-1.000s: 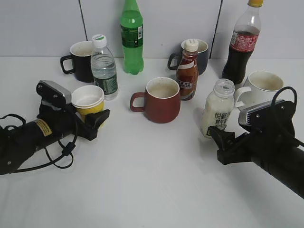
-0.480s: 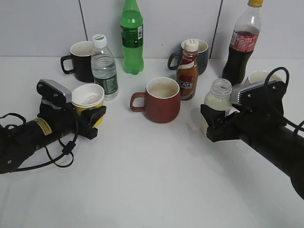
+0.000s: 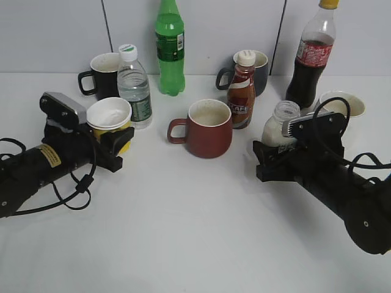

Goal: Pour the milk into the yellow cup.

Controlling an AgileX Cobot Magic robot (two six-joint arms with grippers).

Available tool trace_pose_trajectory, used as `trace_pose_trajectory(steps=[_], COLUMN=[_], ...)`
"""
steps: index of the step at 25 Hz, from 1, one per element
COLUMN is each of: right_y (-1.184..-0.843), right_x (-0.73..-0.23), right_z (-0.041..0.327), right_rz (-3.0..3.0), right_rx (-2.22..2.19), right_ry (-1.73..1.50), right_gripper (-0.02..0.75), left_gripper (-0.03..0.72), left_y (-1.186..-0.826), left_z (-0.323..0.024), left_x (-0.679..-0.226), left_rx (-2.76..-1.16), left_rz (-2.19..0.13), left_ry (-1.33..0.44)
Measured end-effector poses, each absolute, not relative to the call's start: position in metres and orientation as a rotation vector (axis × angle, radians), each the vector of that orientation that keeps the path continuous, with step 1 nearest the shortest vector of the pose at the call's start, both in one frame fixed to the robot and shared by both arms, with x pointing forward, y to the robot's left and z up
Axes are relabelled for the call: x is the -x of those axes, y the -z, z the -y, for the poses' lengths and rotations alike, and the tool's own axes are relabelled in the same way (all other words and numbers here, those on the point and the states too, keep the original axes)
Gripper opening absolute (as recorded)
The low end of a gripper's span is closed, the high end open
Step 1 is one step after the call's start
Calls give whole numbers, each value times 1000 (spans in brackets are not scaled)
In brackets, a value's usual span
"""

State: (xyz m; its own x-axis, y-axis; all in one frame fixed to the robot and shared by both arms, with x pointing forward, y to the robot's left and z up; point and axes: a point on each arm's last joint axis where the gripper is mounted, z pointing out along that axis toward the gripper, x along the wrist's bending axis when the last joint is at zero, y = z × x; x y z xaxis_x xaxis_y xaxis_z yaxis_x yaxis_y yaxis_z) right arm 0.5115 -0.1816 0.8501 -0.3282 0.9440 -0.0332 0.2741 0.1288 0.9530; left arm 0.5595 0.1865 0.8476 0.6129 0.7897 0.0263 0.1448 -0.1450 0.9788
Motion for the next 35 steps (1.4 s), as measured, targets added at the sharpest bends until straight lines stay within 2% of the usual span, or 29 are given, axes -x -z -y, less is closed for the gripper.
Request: trace_pose_trajectory(steps=[6, 11, 15, 25, 29, 35], right_y=[-840, -829, -828, -828, -840, -884], right_x=[-514, -516, -521, -523, -522, -522], right_z=[182, 181, 179, 181, 180, 167], right_rz=[-1713, -1729, -1714, -1716, -1724, -1719], right_rx=[-1209, -1228, -1232, -1186, -1161, -923], right_ry=[-1209, -1188, -1196, -1150, -1149, -1289], right_gripper=[577, 489, 447, 439, 439, 439], left_gripper=[361, 360, 360, 360, 359, 358], left_y=[-848, -848, -848, -848, -855, -882], left_z=[-186, -185, -184, -183, -178, -160], left_x=[-559, -557, -557, -556, -554, -549], left_rx=[-1651, -1660, -1666, -1670, -1670, -1633], left_rz=[-781, -761, -748, -737, -698, -608], left_ry=[-672, -660, -652, -645, -640, -640])
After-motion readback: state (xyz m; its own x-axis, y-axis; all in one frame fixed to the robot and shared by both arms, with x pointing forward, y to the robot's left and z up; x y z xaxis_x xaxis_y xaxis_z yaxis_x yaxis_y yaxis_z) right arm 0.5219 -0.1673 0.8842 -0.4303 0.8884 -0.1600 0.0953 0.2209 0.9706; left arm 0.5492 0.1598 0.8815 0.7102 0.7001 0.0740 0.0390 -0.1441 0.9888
